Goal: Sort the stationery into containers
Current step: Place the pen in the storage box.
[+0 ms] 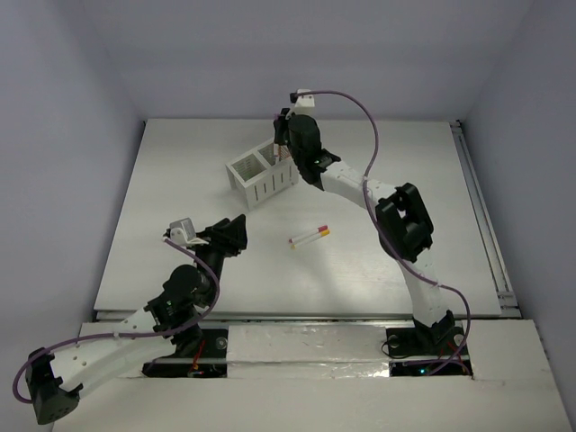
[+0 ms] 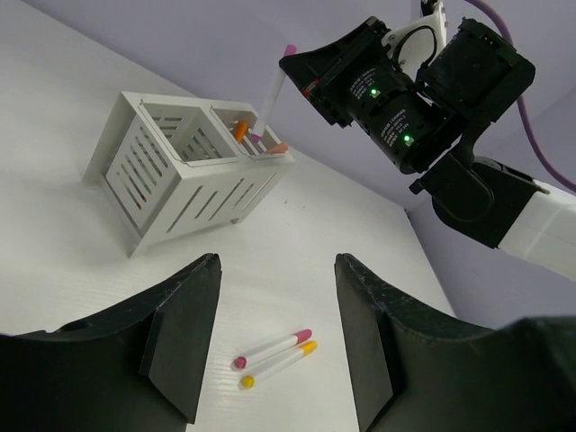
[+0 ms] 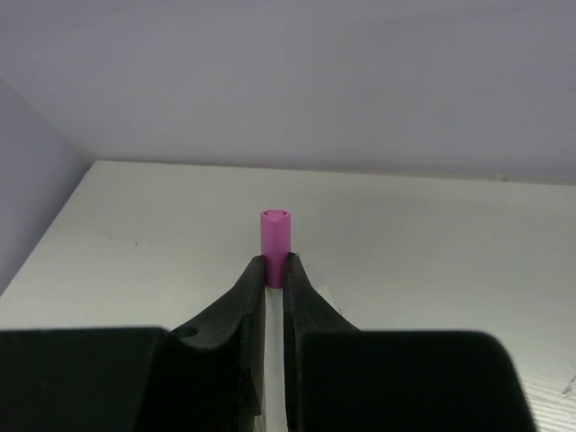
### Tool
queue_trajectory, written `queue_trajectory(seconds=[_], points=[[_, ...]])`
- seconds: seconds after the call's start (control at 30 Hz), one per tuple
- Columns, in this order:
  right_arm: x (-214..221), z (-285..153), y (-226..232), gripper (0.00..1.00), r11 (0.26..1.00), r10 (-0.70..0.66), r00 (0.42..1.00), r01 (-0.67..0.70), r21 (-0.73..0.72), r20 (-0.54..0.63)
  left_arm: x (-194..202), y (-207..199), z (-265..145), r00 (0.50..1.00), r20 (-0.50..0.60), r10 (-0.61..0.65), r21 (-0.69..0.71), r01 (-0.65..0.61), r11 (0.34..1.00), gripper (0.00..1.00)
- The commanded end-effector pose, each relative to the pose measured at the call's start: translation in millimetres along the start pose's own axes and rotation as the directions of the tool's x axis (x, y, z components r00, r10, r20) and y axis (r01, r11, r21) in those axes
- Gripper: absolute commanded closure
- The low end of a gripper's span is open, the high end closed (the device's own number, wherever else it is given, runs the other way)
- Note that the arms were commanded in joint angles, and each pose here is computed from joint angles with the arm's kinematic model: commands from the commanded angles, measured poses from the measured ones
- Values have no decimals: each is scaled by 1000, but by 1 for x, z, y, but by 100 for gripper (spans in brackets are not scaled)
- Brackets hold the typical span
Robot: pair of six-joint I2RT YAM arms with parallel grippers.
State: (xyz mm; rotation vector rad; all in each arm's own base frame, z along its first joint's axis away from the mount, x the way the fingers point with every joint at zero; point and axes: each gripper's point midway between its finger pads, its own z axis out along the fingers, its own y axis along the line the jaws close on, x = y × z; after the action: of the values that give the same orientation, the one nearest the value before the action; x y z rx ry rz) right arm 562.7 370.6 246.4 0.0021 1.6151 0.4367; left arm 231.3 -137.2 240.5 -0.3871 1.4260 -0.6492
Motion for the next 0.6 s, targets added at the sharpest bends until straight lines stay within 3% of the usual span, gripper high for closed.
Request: queue_trajectory(seconds=[0.0, 0.1, 0.13, 0.23, 0.3, 0.37, 0.43, 0.5, 0.53, 0.57], points=[[-22, -4, 23, 90, 996, 32, 999, -29, -84, 39, -8, -7, -1, 999, 26, -35, 30, 35, 999, 50], [-22, -5, 28, 68, 994, 28, 999, -25, -110, 27, -10, -8, -1, 999, 27, -37, 35, 36, 999, 50], [-24, -6, 29, 54, 993, 28, 999, -24, -115, 28, -10, -8, -1, 999, 27, -37, 35, 36, 999, 50], [-35, -11, 31, 33, 992, 31, 999, -26, -122, 38, -9, -8, -1, 999, 27, -39, 35, 38, 999, 50], [-44, -17, 31, 24, 992, 32, 999, -27, -121, 42, -10, -9, -1, 999, 27, -40, 37, 39, 999, 50], [-51, -23, 32, 23, 992, 37, 998, -32, -126, 41, -8, -8, -1, 999, 23, -38, 34, 38, 999, 50], [-45, -32, 26, 23, 993, 46, 999, -45, -113, 9, -6, -9, -1, 999, 19, -36, 39, 35, 999, 50], [-65, -55, 24, 36, 988, 103, 995, -101, -116, 12, -8, -9, -1, 999, 21, -38, 42, 37, 998, 50], [-35, -67, 11, 67, 991, 97, 994, -102, -91, -54, -8, -9, -1, 999, 22, -39, 41, 38, 998, 50], [-29, -79, 6, 84, 989, 113, 991, -120, -85, -77, -8, -8, -2, 999, 25, -43, 41, 42, 998, 51]])
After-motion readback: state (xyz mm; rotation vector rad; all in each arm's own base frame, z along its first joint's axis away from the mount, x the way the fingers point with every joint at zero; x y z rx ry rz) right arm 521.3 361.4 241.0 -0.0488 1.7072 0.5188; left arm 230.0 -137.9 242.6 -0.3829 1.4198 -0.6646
